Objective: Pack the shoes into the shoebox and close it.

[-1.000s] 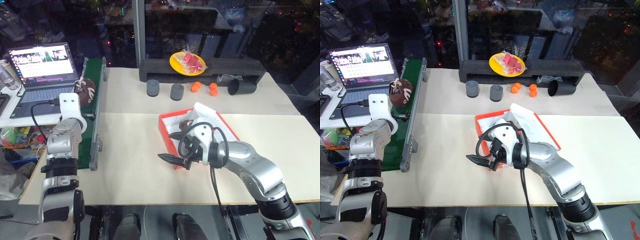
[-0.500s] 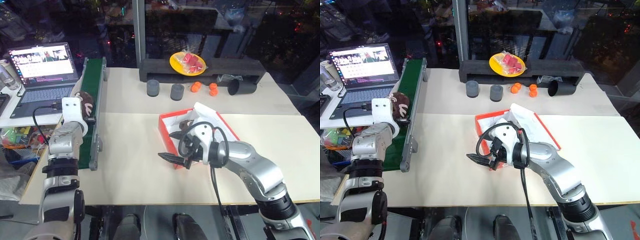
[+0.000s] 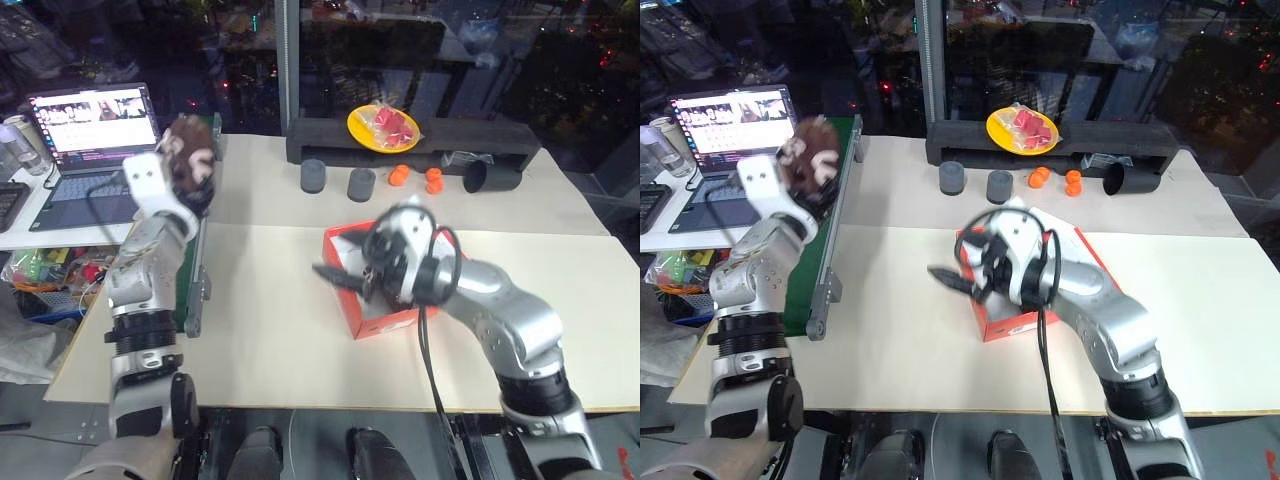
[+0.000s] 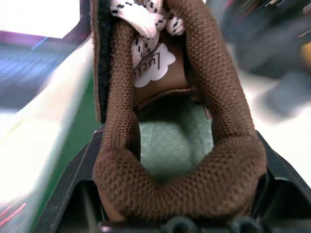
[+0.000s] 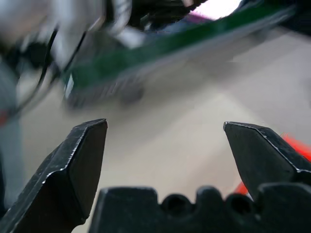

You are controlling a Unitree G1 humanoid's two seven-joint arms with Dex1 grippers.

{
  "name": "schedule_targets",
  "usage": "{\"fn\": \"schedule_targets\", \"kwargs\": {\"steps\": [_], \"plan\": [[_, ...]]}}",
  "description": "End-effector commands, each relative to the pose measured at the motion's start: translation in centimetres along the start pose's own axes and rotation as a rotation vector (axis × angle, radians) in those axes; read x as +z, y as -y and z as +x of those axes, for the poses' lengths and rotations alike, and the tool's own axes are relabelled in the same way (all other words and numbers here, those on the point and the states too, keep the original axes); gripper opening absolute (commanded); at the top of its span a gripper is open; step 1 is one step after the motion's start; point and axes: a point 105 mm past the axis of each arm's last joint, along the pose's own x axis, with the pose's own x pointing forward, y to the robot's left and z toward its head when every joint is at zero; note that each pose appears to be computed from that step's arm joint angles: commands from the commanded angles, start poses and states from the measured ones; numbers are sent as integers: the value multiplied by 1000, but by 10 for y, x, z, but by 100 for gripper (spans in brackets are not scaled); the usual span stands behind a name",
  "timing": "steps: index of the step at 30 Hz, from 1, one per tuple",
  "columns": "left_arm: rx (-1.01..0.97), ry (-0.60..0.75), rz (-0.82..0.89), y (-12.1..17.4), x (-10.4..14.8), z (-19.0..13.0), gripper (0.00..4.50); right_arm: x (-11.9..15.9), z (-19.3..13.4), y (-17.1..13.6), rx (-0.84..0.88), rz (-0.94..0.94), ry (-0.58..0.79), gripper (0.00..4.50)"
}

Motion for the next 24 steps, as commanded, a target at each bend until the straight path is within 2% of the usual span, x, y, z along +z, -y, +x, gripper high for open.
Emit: {"fn": "schedule_targets", "kwargs": {"steps": [1, 3, 7, 12, 22, 24], "plan": [[-337, 13, -19, 68, 6, -14, 281, 29, -2, 53, -212, 397, 172, 450], [-442, -22, -34, 89, -1, -24, 281, 27, 1, 56, -215, 523, 176, 450], [-592, -85, -56, 121, -13, -38, 281, 38, 7, 52, -176, 643, 216, 450], [-631, -103, -61, 128, -18, -39, 281, 35, 12, 44, -165, 641, 163, 450], [-693, -107, -67, 145, -21, -38, 281, 26, 20, 39, -186, 716, 152, 450], [-698, -109, -60, 146, -22, -39, 277, 26, 20, 41, -198, 732, 166, 398]]}}
